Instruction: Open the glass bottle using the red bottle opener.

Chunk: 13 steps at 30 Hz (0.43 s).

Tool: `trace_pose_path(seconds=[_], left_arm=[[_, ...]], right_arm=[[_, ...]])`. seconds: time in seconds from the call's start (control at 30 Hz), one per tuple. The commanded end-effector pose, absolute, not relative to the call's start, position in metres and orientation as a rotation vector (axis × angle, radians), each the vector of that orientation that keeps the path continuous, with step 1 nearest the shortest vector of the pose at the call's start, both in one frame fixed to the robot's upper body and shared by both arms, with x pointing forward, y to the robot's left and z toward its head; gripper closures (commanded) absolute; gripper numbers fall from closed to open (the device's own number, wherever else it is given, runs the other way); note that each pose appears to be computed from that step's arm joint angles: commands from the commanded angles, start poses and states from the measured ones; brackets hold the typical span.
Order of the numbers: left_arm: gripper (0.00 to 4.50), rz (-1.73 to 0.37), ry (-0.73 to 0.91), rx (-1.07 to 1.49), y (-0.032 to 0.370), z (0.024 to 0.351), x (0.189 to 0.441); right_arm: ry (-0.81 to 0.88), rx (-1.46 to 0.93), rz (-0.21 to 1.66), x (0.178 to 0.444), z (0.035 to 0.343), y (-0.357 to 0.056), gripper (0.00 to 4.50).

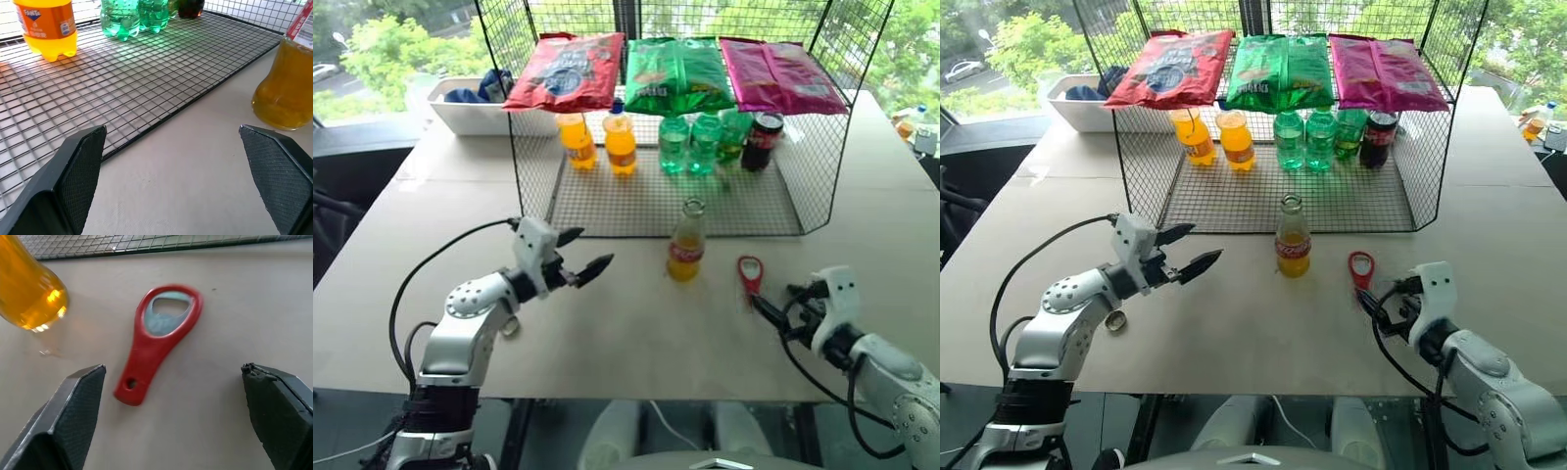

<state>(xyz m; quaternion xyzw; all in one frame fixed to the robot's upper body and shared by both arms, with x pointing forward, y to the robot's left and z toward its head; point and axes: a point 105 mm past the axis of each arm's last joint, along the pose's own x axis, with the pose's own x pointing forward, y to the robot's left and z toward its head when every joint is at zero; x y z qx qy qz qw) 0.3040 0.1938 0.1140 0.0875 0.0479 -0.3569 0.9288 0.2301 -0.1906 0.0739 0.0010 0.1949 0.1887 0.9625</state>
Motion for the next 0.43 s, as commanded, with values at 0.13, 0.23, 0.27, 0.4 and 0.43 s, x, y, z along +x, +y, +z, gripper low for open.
trace_pose_path(seconds=[0.13,0.23,0.27,0.4,0.43], left_arm=[[0.0,-0.701,0.183,0.258,0.235,0.107,0.283],[0.0,-0.696,0.215,0.288,0.243,0.099,0.274],[0.0,-0.697,0.219,0.305,0.245,0.095,0.271],[0.0,-0.695,0.19,0.302,0.246,0.095,0.268],[0.0,-0.689,0.189,0.303,0.246,0.095,0.269]], right_arm=[[0.247,-0.113,0.504,0.195,0.083,-0.217,0.06],[0.264,-0.122,0.501,0.184,0.078,-0.237,0.06],[0.22,-0.115,0.489,0.185,0.083,-0.244,0.06],[0.154,-0.136,0.477,0.185,0.088,-0.26,0.06],[0.15,-0.132,0.493,0.184,0.087,-0.259,0.06]])
